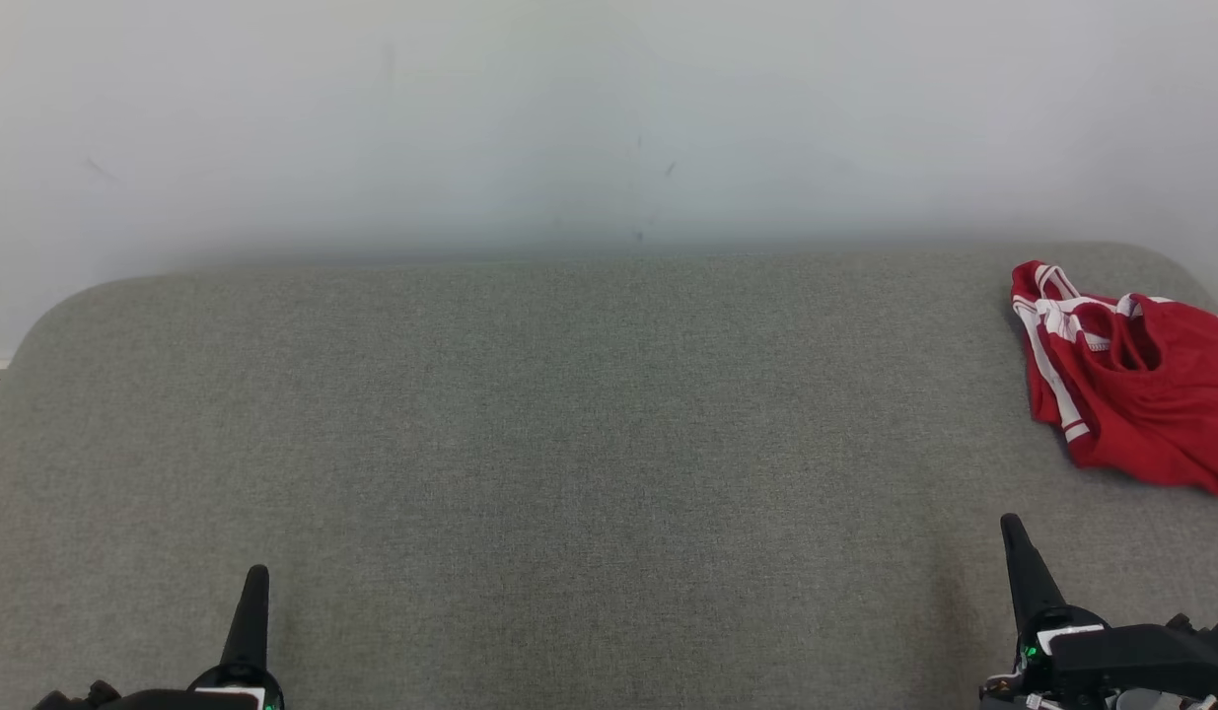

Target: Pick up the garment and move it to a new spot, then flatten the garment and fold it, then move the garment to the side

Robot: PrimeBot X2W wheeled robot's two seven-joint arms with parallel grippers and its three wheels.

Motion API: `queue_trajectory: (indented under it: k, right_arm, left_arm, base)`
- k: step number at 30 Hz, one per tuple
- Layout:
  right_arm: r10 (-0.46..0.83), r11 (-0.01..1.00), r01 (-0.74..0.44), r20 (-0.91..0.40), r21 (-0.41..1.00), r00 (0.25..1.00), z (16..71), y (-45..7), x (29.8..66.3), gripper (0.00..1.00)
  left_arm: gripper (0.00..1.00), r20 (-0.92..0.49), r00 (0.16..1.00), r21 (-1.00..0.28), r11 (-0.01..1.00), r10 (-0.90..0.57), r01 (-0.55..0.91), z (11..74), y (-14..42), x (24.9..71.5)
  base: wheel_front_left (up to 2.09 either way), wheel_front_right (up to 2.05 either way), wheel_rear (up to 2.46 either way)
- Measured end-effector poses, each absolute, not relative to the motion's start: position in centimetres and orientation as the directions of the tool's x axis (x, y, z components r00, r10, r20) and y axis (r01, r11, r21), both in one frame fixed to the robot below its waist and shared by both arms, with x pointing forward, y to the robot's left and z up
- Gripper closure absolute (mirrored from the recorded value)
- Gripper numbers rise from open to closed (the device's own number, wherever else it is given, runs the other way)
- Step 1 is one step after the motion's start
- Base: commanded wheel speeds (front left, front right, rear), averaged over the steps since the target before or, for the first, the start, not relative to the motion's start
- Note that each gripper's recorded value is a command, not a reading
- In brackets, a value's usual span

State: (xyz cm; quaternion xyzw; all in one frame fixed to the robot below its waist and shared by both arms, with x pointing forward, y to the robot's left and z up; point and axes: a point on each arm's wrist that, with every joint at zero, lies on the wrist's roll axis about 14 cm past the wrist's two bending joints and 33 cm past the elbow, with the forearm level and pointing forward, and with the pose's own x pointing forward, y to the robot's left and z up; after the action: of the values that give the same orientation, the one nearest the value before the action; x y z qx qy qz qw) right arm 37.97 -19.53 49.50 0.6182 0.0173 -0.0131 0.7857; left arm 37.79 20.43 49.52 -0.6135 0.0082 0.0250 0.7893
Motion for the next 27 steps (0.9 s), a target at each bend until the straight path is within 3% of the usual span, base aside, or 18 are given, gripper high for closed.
queue_trajectory:
  k: [27]
  right_arm:
    - [0.001, 0.045, 0.011, -0.011, 0.999, 1.000, 50.44, -19.91, 38.72, 1.00]
  left_arm:
    - [1.00, -0.016, 1.000, -0.999, 0.047, 0.003, -0.016, 50.29, 20.05, 38.61]
  base:
    - [0.00, 0.00, 0.00]
